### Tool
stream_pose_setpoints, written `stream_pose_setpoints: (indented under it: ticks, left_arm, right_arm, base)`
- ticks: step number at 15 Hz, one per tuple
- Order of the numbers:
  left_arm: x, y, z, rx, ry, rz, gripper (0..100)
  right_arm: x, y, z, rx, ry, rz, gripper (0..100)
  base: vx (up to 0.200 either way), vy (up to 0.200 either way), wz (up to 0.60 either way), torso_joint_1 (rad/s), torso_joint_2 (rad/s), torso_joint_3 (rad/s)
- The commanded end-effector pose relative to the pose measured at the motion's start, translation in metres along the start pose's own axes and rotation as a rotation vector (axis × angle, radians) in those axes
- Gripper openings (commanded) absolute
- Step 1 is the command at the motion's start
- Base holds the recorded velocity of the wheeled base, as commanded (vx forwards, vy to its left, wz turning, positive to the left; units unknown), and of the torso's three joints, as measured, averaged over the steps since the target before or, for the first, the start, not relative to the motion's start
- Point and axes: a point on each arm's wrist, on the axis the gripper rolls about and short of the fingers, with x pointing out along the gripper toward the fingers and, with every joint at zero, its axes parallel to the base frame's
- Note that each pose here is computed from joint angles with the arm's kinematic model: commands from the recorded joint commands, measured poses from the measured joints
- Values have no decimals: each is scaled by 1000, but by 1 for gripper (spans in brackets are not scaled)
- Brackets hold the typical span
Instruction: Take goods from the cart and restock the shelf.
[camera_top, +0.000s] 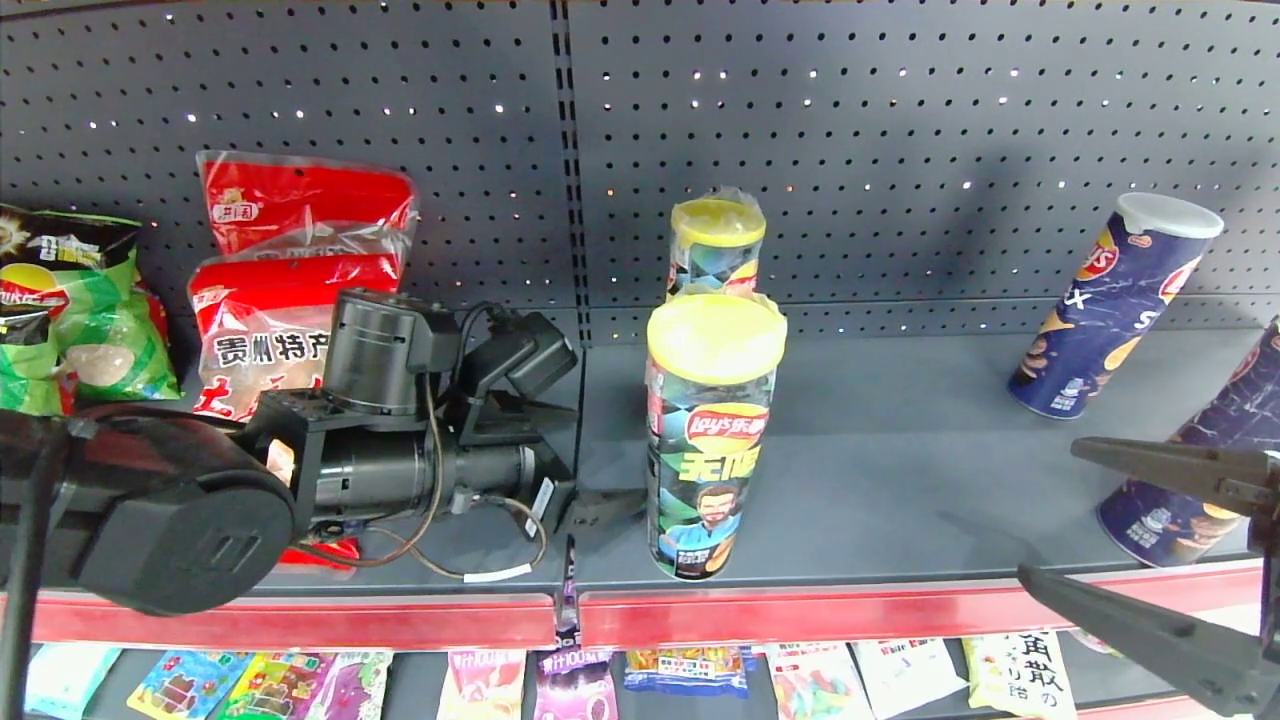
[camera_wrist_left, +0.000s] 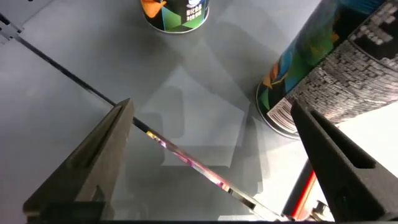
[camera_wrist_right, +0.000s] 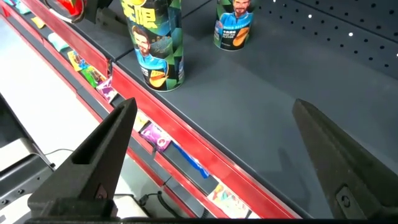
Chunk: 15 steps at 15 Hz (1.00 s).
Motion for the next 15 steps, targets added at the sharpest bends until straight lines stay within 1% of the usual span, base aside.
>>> stream_pose_setpoints:
  ticks: [1,8,13,15]
  left_arm:
    - [3,1,-1,-1,3,-2,100]
    - [10,4,4,3,-7,0,100]
    - [9,3,-1,-3,8,0,100]
    - [3,3,-3,-8,15,20,100]
  right_arm:
    - [0,0,-1,2,3,-1,100]
    - [1,-1,0,12,4,-4,100]
    - [1,-1,-2,18,10,-5,100]
    - [2,-1,-4,20,22,-3,100]
  base:
    - [0,0,0,0,0,0]
    - [0,0,0,0,0,0]
    - [0,0,0,0,0,0]
    - [0,0,0,0,0,0]
